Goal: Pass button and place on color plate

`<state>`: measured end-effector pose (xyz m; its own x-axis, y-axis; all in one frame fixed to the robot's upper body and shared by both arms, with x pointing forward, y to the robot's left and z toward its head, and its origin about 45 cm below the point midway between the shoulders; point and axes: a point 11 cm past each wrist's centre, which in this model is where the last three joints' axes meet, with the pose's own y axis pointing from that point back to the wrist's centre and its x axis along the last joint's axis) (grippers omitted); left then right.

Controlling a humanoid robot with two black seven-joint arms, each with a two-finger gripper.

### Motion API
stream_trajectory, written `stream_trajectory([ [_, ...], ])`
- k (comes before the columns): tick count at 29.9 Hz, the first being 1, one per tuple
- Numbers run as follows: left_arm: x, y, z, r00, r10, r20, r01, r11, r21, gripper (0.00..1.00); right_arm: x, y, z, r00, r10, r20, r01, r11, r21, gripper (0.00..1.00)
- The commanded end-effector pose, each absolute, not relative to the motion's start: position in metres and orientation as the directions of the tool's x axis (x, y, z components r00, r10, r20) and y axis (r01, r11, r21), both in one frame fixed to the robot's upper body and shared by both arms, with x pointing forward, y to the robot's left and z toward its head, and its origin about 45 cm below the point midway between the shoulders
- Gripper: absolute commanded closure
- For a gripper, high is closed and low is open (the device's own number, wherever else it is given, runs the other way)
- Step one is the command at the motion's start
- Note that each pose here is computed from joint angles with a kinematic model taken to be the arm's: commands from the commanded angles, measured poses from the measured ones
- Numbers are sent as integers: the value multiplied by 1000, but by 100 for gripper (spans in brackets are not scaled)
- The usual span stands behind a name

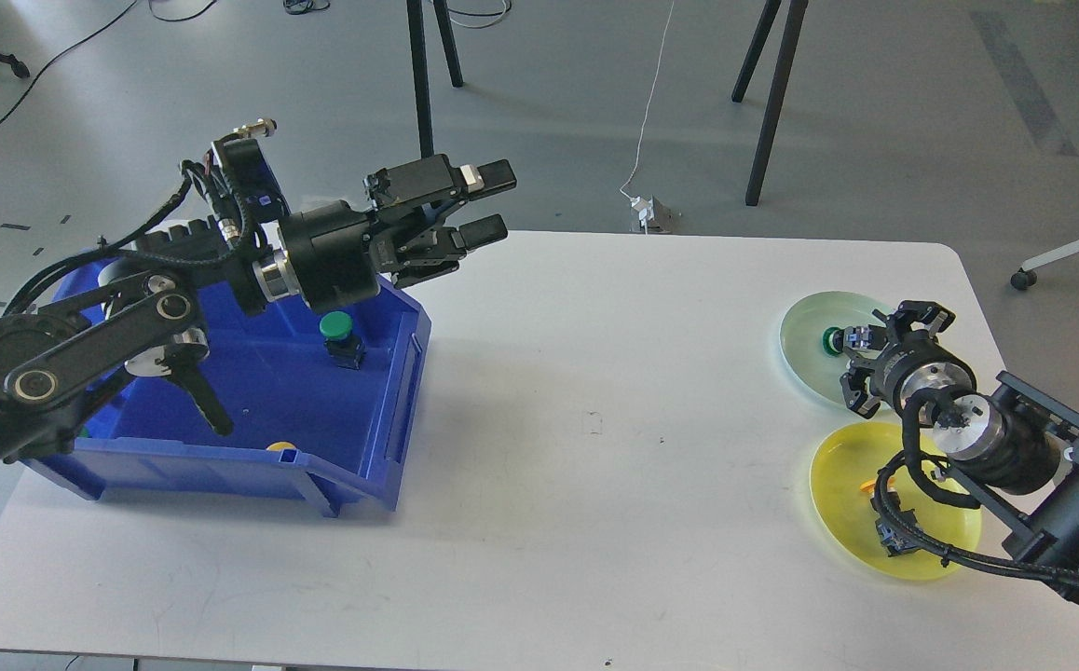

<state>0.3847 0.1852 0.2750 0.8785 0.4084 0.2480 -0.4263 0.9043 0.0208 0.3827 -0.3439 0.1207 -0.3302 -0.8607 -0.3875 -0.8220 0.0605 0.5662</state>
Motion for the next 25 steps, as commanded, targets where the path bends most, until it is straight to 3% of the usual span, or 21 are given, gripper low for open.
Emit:
stream_trajectory([
  [1,389,189,277,871,445,206,-454,891,-7,11,386,-345,152,-252,-865,-434,-869,5,494,18],
  [4,417,214,285,800,598,56,-591,800,-107,10,389,-338,190,-58,-865,-499,-917,-152,369,4],
  [7,431,241,285,732,681,-25,-678,723,-135,6,395,-342,231,136,-828,-543,-934,-291,209,3],
  [12,440,283,292,639,762,-103,-767,621,-165,5,395,-335,274,398,-727,-560,-879,-476,-7,1],
  [17,436,313,285,553,796,-245,-833,521,-189,2,395,-335,301,495,-681,-539,-842,-529,-105,1],
  [25,436,312,285,555,794,-250,-832,520,-193,2,405,-333,322,523,-682,-511,-835,-529,-148,2],
])
